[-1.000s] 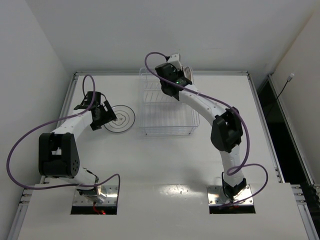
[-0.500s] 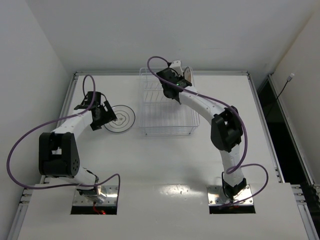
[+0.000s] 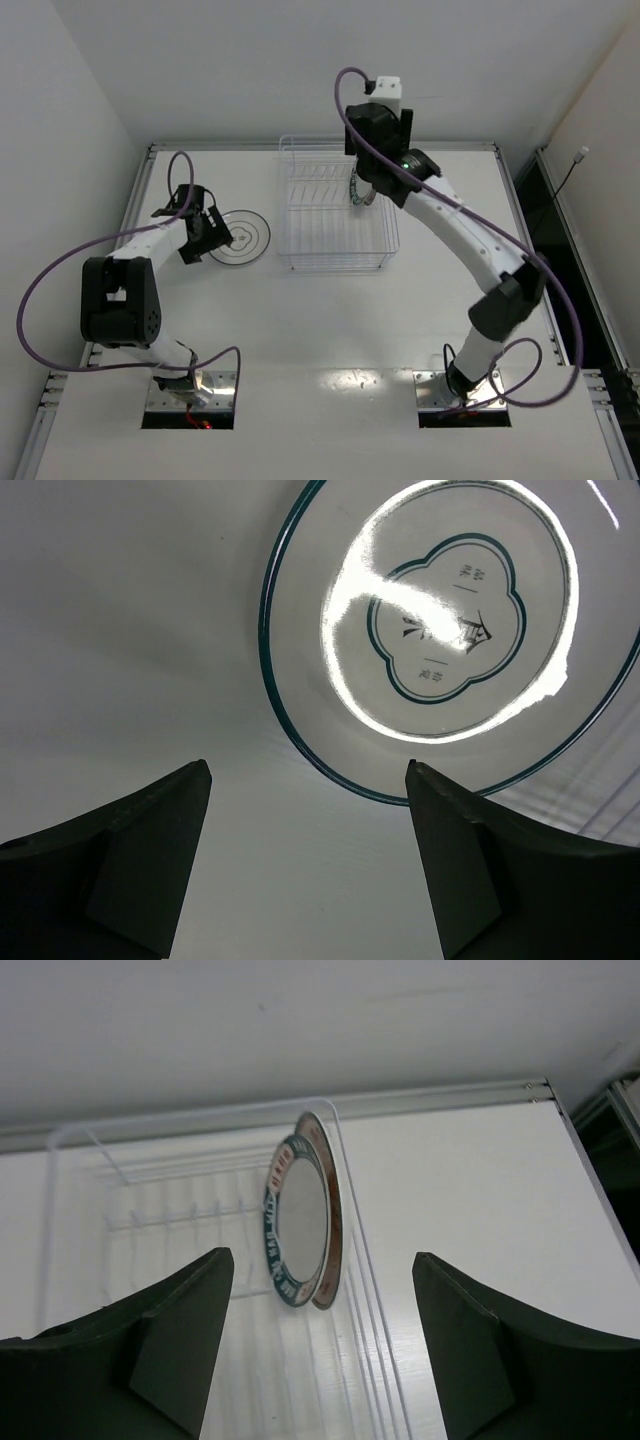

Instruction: Load the plates into the dish rack

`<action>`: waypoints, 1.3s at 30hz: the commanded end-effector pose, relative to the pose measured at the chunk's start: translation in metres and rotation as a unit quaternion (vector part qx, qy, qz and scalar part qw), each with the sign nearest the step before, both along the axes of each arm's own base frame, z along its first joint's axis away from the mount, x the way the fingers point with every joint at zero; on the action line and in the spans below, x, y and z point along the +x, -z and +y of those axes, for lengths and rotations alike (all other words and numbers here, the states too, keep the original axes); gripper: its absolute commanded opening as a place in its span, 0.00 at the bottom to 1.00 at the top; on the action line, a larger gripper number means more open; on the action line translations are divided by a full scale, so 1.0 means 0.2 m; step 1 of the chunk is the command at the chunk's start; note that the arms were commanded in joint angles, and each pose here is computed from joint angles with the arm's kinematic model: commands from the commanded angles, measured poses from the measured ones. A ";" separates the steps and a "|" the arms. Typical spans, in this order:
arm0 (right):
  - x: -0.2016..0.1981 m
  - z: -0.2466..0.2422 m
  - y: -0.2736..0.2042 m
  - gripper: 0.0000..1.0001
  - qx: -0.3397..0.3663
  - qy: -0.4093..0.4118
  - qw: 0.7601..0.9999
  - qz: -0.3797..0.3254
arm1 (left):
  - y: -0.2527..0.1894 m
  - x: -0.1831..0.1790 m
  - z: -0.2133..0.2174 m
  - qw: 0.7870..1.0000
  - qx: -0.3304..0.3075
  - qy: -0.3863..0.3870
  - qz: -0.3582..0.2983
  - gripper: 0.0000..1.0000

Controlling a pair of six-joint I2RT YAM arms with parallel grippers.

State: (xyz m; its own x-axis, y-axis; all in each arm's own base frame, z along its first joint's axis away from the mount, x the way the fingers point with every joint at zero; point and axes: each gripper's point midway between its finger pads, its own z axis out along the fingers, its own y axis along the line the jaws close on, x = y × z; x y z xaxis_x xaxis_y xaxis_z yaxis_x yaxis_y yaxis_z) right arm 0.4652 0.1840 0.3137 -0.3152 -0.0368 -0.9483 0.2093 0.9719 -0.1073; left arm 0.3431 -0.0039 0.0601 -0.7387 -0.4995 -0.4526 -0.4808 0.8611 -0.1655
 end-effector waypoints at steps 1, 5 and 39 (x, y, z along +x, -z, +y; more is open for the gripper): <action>-0.14 -0.03 -0.31 0.70 0.063 -0.022 0.995 -0.069 | -0.02 0.04 0.02 1.000 0.007 -0.009 -0.002 0.76; -0.25 -0.08 -0.36 0.71 0.090 -0.029 0.992 -0.087 | 0.06 0.03 0.00 1.000 -0.002 -0.004 0.021 0.74; -0.74 0.44 0.09 0.75 0.355 -0.303 0.881 0.082 | 0.04 0.04 0.01 0.998 -0.054 0.007 -0.002 0.02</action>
